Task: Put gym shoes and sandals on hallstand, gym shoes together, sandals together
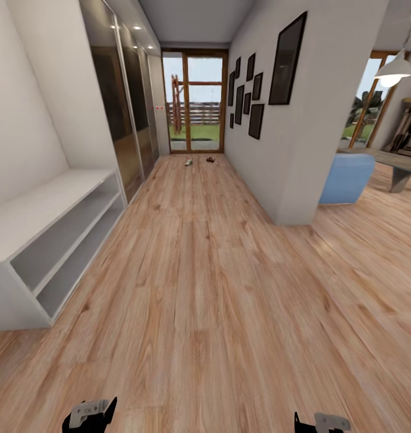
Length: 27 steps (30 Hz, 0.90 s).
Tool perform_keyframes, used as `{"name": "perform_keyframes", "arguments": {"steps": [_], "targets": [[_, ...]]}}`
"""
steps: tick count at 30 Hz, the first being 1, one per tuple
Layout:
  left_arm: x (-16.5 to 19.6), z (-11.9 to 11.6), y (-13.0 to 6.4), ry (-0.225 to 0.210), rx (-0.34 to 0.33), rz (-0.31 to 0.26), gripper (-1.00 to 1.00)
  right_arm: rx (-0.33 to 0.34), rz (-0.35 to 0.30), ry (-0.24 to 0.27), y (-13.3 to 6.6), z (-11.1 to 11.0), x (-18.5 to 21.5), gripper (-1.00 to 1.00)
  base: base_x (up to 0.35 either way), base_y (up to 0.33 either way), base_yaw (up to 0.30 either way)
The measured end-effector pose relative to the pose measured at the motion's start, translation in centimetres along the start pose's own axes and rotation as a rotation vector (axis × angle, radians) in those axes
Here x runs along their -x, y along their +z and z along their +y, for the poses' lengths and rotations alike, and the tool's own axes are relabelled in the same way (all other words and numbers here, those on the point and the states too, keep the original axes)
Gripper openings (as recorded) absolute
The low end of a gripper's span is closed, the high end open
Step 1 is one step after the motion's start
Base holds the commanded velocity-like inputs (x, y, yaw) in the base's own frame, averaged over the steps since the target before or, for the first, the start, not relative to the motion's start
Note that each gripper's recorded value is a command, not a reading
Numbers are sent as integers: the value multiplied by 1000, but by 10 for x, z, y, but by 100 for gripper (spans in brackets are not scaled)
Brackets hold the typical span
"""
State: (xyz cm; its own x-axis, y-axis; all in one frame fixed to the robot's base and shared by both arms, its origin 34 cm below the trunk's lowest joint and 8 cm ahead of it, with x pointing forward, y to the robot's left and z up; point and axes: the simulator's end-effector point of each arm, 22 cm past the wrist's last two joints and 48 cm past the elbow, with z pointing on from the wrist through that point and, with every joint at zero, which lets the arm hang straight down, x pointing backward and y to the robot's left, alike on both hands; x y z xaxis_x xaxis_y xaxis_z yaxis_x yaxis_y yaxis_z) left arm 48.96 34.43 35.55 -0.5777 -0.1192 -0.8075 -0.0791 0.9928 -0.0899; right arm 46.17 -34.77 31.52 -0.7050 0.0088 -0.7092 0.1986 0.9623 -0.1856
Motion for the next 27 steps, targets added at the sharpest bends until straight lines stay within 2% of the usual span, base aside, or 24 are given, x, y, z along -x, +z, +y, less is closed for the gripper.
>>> {"name": "perform_keyframes", "arguments": {"steps": [12,21,27], "targets": [[1,0,0,0,1,-2,100,1,0,1,0,2,0,100,339,0,0],[0,0,0,0,0,-1,100,44,8,27,-7,38,-3,100,339,0,0],[0,0,0,1,0,-1,100,52,9,34,-9,46,-3,100,339,0,0]]}}
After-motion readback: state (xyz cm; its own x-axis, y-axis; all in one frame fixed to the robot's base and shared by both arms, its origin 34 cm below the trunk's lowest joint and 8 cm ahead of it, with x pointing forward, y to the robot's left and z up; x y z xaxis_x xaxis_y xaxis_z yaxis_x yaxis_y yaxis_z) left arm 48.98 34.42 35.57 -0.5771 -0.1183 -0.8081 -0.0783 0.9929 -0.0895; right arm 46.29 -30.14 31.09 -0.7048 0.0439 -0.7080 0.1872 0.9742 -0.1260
